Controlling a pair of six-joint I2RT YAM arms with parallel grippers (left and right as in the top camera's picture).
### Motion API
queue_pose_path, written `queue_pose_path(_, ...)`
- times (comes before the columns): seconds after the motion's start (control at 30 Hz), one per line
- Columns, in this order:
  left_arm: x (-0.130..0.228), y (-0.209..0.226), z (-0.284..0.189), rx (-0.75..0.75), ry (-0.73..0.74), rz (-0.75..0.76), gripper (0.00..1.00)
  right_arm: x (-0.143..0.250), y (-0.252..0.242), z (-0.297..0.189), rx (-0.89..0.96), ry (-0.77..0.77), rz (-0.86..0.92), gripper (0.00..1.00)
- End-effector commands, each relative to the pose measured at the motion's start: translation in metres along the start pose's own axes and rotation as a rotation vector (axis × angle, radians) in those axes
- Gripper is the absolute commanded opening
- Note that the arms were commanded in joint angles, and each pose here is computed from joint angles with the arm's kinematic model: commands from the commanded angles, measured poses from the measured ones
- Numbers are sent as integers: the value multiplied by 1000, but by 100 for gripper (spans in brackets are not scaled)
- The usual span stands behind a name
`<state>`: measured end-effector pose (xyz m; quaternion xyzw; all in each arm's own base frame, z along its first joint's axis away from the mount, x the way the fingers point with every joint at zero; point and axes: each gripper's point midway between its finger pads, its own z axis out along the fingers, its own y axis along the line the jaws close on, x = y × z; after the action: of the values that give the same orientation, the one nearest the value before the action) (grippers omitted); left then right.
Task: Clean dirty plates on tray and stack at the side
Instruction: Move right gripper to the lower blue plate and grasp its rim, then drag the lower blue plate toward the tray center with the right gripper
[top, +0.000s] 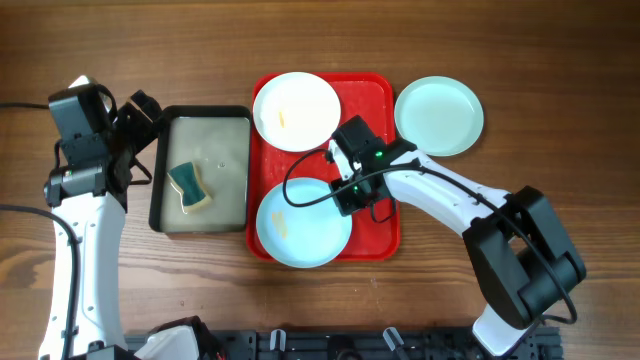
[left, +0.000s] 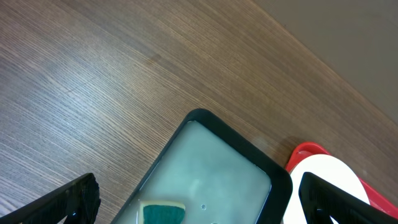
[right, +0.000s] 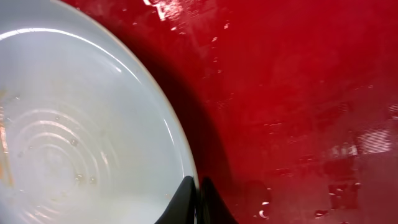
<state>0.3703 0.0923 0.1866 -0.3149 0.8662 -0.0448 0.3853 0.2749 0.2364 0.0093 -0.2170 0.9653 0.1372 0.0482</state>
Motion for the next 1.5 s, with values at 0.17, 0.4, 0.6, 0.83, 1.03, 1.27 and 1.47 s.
queue_pose_path(0.17, -6, 0, -2, -5, -18, -15, 100, -34, -50, -39, 140, -98, 159, 4)
queue_pose_path(0.4, -6, 0, -2, -5, -18, -15, 100, -23, -93, -51, 146, -67, 306, 4)
queue_pose_path(0.6, -6, 0, -2, -5, -18, -15, 100, -28, -92, -51, 136, -85, 297, 35)
queue_pose_path(0.83, -6, 0, -2, -5, -18, -15, 100, -52, -92, -54, 127, -181, 253, 72)
queue_pose_path(1.03, -6, 0, -2, -5, -18, -15, 100, -55, -92, -54, 126, -194, 251, 100)
queue_pose_path(1.27, -6, 0, -2, -5, -18, -15, 100, -56, -92, -54, 126, -197, 250, 100)
queue_pose_path(1.47, -6, 0, -2, -5, -18, -15, 100, -56, -92, -54, 126, -197, 250, 100)
